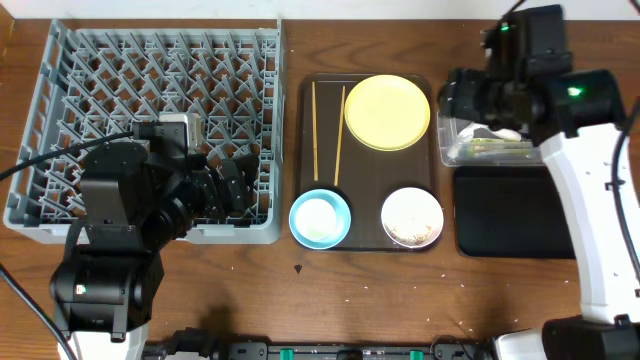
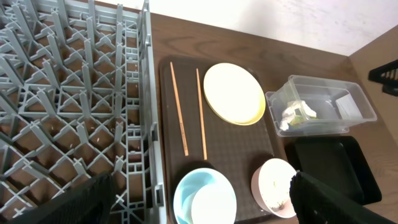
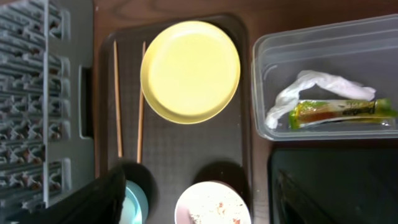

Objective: Sort waste into correct bins and load items into the dishwasher
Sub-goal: 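Grasp the pink bowl of rice with the right gripper, then tip the pink bowl over the black tray to dump the rice, then set the emptied pink bowl back on the brown tray with the right gripper, then grasp the white cup from the blue bowl with the right gripper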

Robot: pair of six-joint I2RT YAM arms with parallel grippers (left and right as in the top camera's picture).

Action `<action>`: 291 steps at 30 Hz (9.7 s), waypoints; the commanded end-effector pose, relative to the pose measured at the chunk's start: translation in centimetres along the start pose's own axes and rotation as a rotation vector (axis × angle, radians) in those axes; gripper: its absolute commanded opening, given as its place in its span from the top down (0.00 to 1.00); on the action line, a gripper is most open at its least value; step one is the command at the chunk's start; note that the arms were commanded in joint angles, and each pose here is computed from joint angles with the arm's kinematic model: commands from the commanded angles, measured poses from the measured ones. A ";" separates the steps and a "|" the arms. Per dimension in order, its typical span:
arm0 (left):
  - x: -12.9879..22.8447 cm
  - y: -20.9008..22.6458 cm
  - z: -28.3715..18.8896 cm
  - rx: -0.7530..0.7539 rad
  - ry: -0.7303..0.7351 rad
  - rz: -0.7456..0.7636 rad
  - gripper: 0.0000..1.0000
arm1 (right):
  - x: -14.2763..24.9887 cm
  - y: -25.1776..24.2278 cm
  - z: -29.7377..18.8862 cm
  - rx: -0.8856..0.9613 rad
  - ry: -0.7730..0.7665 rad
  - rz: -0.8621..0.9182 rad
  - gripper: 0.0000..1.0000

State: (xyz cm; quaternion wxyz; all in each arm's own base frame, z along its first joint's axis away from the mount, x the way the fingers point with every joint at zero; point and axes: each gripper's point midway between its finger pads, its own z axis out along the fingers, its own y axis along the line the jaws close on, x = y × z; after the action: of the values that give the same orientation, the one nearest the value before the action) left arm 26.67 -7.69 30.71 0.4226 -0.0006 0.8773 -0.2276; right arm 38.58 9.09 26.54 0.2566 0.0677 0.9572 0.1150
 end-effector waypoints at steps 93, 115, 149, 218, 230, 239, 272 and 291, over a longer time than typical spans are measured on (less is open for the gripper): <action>4.4 2.8 -0.9 -0.166 0.185 -0.061 0.10 | 9.9 -12.4 6.2 -0.660 0.018 0.528 0.99; 4.5 2.9 -0.9 -0.167 0.186 -0.061 0.10 | 10.1 -13.1 3.2 -0.944 -0.174 0.448 0.99; 4.5 2.9 -0.9 -0.167 0.188 -0.062 0.09 | 9.6 -12.6 3.0 -0.961 -0.153 0.473 0.99; 4.5 2.9 -0.9 -0.167 0.188 -0.062 0.10 | 16.8 3.7 12.1 0.006 -0.075 -0.532 0.99; 4.6 2.7 -0.9 -0.156 0.191 -0.063 0.10 | 16.9 4.3 12.0 -0.056 0.001 -0.490 0.23; 5.2 2.6 -0.5 -0.146 0.229 -0.076 0.10 | 10.3 9.7 4.0 -0.329 -0.089 -0.398 0.43; 3.4 2.4 1.5 -0.110 0.195 -0.135 0.09 | 19.3 13.0 10.9 -0.305 0.256 -0.525 0.99; -1.2 -8.7 -3.8 0.837 0.185 -0.194 0.09 | 9.9 15.1 -9.5 -1.374 -0.024 -0.577 0.99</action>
State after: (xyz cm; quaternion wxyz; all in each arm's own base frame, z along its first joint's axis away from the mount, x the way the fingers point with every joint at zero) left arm 25.78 -11.84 34.06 0.3178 0.0429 0.7939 -0.5166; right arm 30.55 22.60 29.88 0.2978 -0.2814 0.7461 0.5248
